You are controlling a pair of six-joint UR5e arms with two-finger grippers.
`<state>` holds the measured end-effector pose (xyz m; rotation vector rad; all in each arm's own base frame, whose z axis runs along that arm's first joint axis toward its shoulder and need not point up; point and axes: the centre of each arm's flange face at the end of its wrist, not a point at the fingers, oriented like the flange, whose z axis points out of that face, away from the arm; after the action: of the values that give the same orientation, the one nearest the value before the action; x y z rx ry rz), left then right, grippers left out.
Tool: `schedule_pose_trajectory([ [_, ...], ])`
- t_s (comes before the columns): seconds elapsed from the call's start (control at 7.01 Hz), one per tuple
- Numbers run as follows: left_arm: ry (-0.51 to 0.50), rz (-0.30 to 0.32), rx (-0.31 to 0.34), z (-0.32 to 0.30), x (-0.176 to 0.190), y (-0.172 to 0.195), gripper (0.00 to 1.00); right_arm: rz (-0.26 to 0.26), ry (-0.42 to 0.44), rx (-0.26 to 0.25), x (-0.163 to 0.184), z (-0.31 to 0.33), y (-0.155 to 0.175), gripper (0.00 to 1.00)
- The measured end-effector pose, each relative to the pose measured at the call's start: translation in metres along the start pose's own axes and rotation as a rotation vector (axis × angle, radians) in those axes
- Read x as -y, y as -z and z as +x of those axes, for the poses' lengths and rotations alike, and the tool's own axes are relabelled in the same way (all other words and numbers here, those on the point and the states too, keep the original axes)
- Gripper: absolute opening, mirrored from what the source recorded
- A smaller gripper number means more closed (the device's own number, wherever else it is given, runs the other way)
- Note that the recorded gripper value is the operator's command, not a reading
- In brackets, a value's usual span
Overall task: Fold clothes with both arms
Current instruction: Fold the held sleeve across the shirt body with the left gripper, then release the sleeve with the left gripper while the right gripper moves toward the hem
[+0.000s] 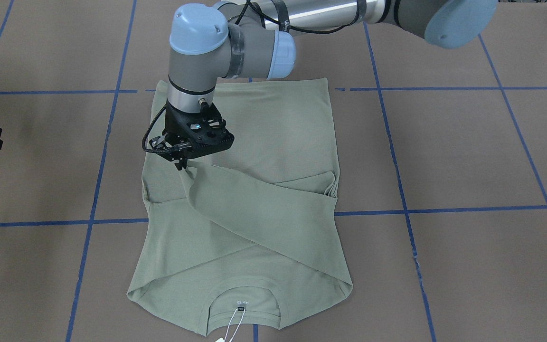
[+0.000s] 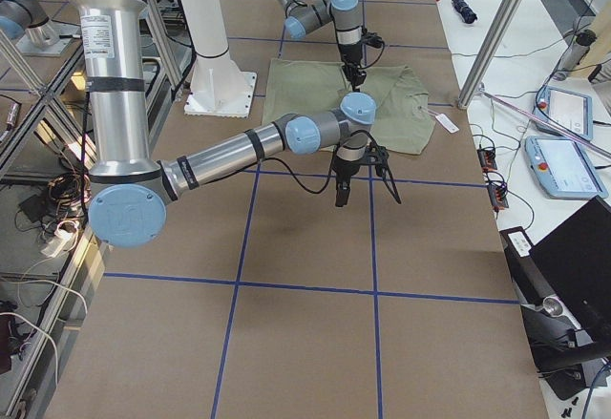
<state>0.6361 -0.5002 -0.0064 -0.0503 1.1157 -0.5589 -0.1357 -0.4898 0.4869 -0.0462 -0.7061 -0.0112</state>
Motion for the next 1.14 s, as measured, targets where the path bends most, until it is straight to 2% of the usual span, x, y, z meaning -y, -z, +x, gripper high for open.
schedule_pose_trajectory([
  [0.29,-0.015,0.019,-0.047,0.006,-0.044,-0.025,1.00,0.007,0.004,0.004,0.011,-0.007,0.002,1.00],
  [0.43,-0.050,0.035,-0.066,-0.004,-0.046,-0.035,1.00,0.008,0.007,0.010,0.014,-0.011,0.003,1.00],
  [0.71,-0.129,0.056,-0.075,-0.027,-0.031,-0.045,0.98,0.007,0.012,0.030,0.016,-0.017,0.006,1.00],
  [1.14,-0.237,0.069,-0.028,-0.069,0.011,-0.012,0.99,0.023,0.019,0.060,0.004,-0.048,0.019,1.00],
])
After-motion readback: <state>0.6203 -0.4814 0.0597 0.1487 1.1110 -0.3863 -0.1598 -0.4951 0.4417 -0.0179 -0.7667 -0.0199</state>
